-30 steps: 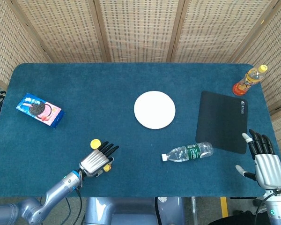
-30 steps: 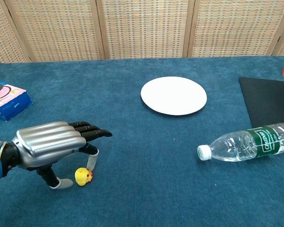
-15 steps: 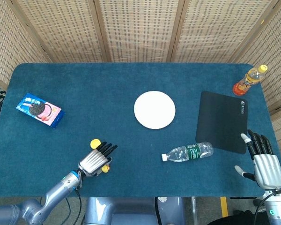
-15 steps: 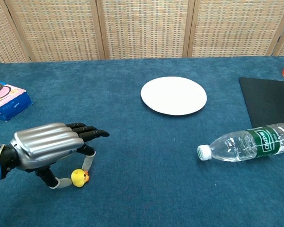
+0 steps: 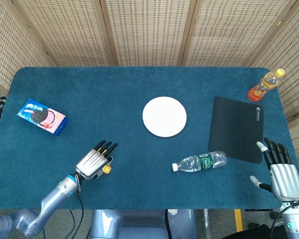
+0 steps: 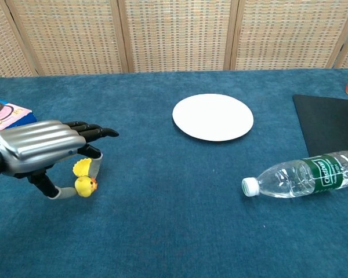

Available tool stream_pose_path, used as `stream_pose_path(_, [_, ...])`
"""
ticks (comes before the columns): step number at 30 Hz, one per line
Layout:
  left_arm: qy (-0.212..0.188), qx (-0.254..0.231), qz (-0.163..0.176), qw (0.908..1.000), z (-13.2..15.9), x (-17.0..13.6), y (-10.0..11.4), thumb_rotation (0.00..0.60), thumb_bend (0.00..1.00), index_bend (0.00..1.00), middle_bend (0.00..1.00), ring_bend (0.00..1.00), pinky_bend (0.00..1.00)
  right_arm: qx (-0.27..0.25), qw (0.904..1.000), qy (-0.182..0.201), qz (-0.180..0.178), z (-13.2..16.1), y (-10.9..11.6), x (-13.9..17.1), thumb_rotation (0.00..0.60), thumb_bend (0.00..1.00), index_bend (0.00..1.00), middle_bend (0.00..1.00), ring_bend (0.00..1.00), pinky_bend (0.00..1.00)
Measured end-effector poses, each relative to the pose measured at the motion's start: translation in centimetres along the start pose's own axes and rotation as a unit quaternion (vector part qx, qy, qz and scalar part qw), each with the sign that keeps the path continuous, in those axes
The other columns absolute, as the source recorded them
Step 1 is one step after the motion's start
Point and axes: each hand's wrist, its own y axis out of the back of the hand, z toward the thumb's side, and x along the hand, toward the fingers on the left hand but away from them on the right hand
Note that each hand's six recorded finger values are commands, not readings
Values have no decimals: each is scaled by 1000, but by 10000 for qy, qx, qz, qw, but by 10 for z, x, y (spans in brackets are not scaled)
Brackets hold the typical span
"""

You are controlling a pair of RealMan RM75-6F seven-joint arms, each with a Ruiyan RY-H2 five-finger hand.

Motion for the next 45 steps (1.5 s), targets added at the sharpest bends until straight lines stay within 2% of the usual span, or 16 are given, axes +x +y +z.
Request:
stream_pose_path(9, [527, -364, 6, 9979, -37, 3, 4, 600, 336, 525, 0, 0, 68, 21, 10000, 14, 34, 1, -2, 0, 600, 0, 82, 0, 0, 13])
stream_pose_path(28, [966, -636, -117, 9932, -56, 22, -4, 600, 336, 517, 0, 0, 69, 70, 9999, 16, 104, 2, -8, -1, 600, 0, 82, 0, 0, 13])
stream_pose_path(45, [961, -606, -207, 9933, -51, 29, -4, 600, 329, 311, 0, 0, 40, 50, 9999, -1, 93, 1, -7, -2, 600, 0, 82, 0, 0, 7])
